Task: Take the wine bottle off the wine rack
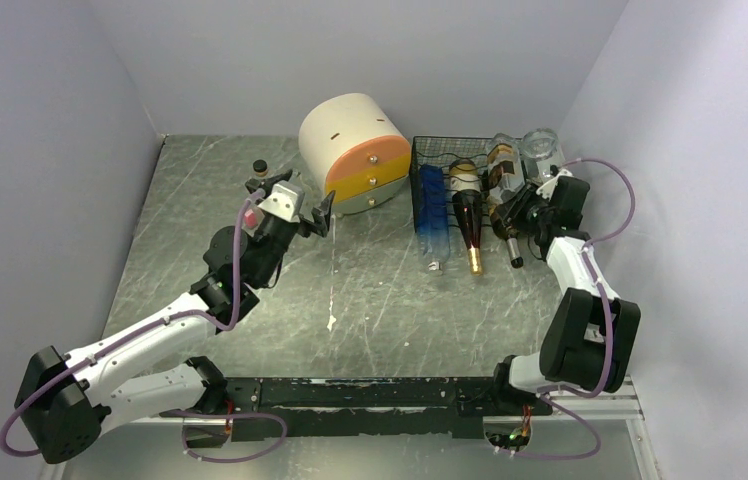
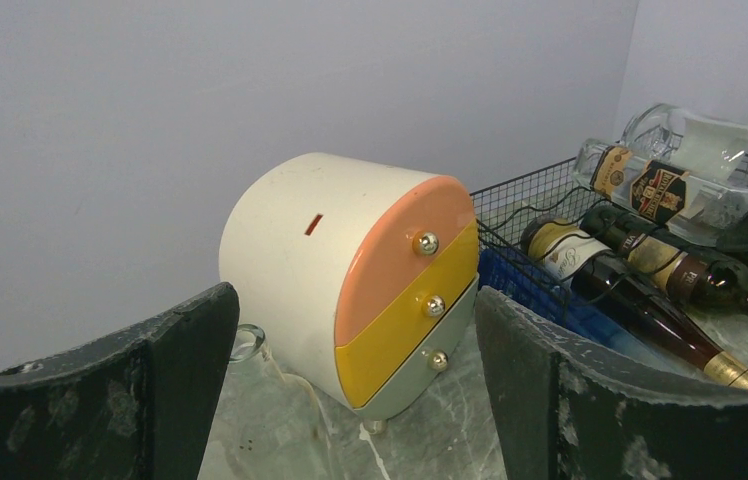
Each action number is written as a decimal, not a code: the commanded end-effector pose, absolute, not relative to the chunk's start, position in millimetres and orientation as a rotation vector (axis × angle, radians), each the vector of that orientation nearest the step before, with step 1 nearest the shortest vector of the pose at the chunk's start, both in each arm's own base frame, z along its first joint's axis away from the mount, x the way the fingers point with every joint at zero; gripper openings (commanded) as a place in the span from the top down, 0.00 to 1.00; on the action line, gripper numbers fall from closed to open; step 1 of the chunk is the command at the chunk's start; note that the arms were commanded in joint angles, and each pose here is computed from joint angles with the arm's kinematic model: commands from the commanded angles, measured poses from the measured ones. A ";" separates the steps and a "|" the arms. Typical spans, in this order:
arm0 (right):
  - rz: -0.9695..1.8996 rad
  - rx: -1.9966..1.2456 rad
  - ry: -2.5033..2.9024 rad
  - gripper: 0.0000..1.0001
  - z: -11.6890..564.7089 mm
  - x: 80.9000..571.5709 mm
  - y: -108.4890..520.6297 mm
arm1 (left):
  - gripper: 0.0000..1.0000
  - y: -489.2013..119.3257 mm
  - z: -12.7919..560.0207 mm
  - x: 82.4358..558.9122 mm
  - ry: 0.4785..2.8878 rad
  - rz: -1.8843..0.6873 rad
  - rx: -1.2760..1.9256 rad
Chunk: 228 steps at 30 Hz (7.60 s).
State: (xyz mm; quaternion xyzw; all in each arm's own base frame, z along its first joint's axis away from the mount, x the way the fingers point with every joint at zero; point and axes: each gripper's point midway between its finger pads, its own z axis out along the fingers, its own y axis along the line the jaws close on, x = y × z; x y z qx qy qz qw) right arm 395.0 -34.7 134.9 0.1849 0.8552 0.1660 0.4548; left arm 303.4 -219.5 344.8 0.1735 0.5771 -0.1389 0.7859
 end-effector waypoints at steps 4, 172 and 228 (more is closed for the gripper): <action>0.458 0.450 2.004 0.79 163.3 401.9 -31.3 | 0.09 -224.5 365.0 300.2 1.201 -0.327 0.374; 0.775 -0.219 2.107 0.02 304.3 236.3 186.6 | 0.93 -367.9 229.6 242.6 1.213 -0.220 1.174; 0.504 -0.008 1.812 0.00 324.3 233.0 115.2 | 0.93 6.1 272.1 391.8 1.461 -0.018 -0.350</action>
